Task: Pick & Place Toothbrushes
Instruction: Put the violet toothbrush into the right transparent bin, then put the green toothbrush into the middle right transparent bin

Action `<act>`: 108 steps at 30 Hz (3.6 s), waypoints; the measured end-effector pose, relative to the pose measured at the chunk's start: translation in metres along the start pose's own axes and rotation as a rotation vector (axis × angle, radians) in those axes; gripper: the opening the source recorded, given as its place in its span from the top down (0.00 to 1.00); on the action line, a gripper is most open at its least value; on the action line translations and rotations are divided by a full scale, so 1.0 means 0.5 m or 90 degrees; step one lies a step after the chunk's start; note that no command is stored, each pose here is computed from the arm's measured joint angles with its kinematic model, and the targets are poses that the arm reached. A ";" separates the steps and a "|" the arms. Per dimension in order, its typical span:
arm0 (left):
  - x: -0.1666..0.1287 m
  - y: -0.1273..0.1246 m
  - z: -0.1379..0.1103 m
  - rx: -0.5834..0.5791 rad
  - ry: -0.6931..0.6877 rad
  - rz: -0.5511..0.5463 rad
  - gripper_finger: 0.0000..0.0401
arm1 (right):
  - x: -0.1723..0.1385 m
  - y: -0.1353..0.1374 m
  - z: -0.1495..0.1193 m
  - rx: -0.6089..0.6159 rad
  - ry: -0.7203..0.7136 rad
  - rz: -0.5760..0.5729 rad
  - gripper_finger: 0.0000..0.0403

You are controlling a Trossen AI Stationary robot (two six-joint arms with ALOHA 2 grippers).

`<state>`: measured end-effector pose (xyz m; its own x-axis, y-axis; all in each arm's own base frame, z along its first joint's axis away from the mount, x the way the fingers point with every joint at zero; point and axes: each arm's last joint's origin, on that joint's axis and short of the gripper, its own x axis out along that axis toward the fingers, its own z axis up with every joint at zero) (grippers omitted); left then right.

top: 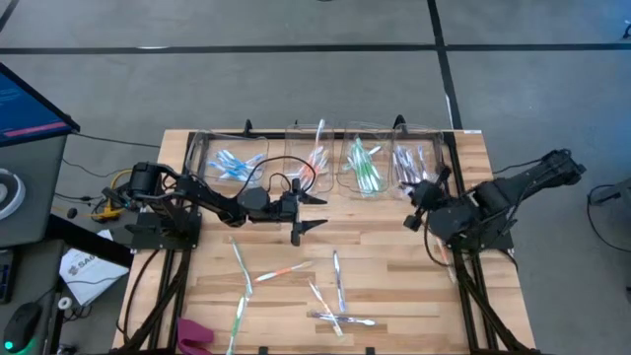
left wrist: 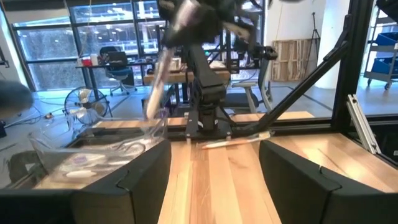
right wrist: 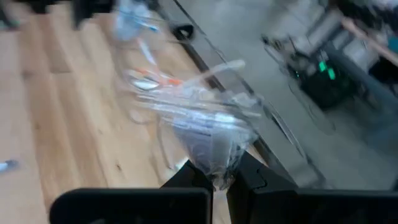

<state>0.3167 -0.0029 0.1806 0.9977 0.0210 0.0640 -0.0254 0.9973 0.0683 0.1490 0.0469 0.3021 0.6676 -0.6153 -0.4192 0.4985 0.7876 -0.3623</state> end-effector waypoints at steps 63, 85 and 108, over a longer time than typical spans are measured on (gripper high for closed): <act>-0.042 -0.005 -0.053 0.004 0.086 -0.016 0.41 | 0.316 -0.374 0.027 0.314 0.698 0.036 0.98; -0.042 -0.007 -0.053 0.003 0.085 -0.030 0.41 | 0.375 -0.367 -0.016 0.272 0.802 -0.044 0.72; -0.044 -0.005 -0.046 0.003 0.078 -0.030 0.41 | -0.019 -0.271 0.107 0.296 0.377 0.083 0.72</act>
<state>0.2963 -0.0041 0.1562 0.9980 -0.0168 -0.0610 0.0212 0.9971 0.0729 0.1048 -0.0522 0.3999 0.3939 -0.3283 -0.8585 0.7055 0.7067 0.0535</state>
